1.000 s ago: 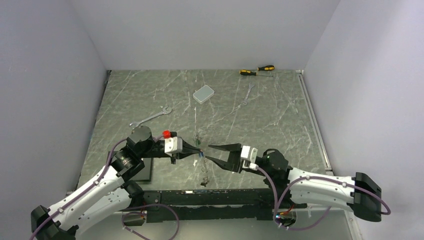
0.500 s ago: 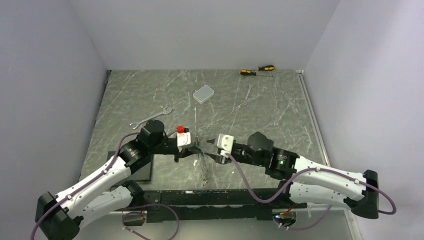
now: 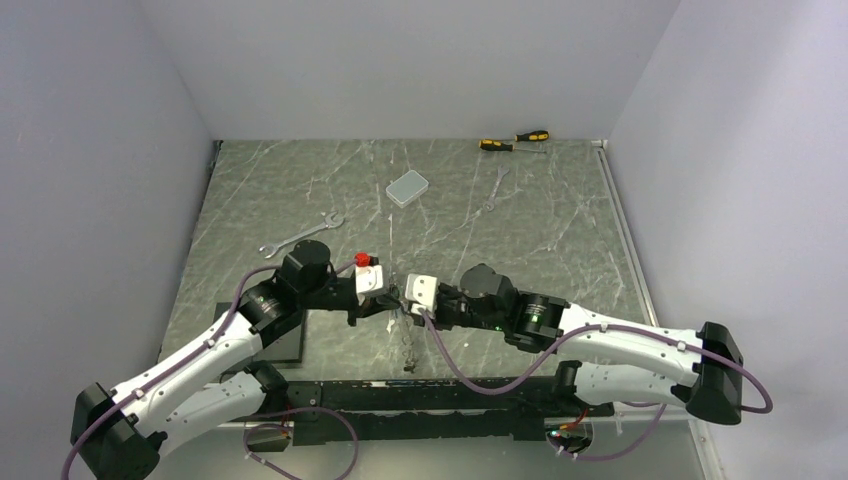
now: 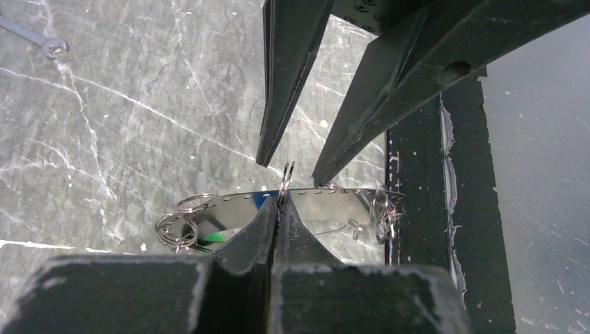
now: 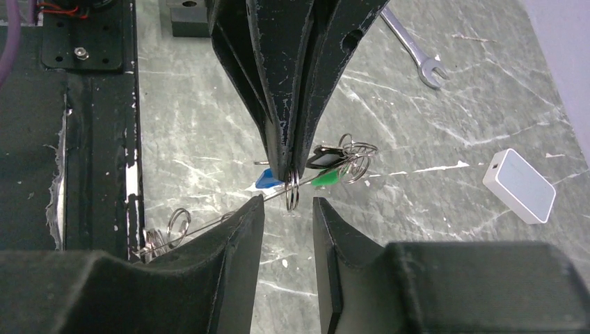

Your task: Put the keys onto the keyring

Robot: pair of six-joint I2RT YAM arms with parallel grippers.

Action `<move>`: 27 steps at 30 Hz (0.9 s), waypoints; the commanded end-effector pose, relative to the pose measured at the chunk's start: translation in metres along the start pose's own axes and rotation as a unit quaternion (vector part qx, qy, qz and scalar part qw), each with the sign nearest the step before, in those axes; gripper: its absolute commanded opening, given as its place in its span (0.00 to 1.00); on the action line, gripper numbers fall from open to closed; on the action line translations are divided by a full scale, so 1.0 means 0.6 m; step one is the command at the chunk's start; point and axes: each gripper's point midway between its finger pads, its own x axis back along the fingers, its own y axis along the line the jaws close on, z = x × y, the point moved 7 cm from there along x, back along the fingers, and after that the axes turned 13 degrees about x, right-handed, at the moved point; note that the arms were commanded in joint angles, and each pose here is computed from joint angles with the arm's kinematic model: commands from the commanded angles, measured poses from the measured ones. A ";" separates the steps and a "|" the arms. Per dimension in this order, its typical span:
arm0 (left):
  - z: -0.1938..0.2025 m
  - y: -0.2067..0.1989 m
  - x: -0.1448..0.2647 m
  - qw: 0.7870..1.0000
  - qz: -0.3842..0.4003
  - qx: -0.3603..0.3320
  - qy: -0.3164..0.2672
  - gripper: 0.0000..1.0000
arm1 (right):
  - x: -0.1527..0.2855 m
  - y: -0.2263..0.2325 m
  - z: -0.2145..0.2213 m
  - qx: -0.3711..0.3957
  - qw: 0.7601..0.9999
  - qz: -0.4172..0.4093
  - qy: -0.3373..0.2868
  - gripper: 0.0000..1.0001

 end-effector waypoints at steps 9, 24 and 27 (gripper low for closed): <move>-0.045 -0.003 0.008 0.999 0.003 -0.038 -0.038 0.00 | -0.001 -0.039 -0.059 0.012 0.996 0.042 -0.076 0.35; -0.045 -0.004 0.009 0.999 0.003 -0.036 -0.040 0.00 | -0.014 -0.034 -0.046 0.009 0.997 0.030 -0.069 0.20; -0.046 -0.005 0.009 0.999 0.004 -0.037 -0.040 0.00 | -0.013 -0.034 -0.045 0.009 0.997 0.028 -0.068 0.21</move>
